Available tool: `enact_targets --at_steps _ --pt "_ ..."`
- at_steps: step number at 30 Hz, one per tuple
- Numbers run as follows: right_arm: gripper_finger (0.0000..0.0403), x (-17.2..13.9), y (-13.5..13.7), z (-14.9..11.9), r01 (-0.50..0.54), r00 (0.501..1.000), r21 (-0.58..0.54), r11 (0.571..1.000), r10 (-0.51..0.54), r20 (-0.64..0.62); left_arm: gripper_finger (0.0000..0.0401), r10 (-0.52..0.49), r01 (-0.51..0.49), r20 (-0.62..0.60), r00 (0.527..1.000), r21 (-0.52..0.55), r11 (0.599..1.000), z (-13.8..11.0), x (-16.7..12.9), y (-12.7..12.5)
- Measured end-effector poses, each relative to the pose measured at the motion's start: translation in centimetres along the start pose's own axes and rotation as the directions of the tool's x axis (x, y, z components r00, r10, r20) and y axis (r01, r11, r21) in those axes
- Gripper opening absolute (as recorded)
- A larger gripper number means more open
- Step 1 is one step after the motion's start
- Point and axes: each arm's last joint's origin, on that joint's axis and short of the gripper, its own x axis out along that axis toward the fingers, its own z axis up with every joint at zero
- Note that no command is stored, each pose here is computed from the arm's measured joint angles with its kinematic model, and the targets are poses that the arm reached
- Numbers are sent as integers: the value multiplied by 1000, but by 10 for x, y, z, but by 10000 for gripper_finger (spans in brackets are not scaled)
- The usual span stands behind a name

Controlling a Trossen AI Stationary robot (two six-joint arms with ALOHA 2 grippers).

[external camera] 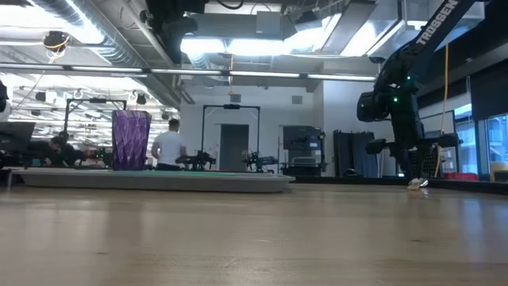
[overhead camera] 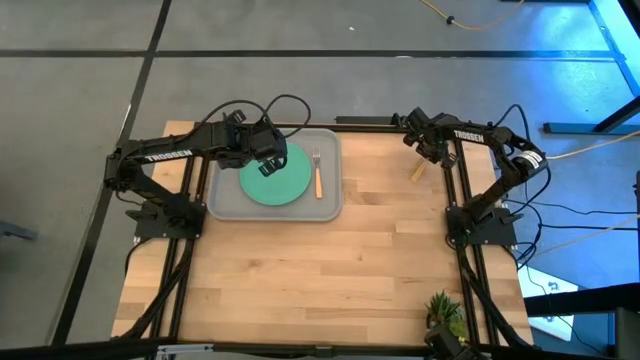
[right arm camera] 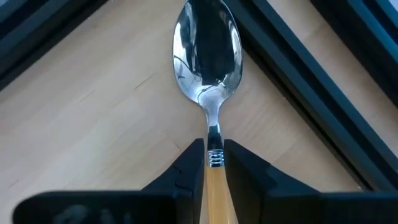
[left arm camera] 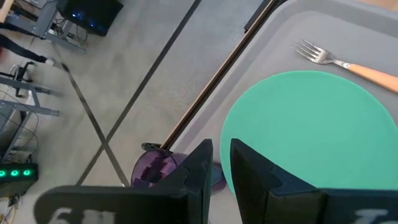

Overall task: Pick and place plate/cup/fork/spoon on tray
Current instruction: Put the orange spoon on the right side of the light orange fork

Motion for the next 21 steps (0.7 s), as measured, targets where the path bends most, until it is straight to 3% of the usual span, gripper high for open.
enact_targets --at_steps 12,21 --pt "68 2 1 -7 34 999 -130 991 -30 28 50 0 0 0 1000 0 1000 0 0 0" --pt "68 7 4 -13 51 999 -124 991 -50 16 50 0 0 0 1000 0 1000 0 0 0"
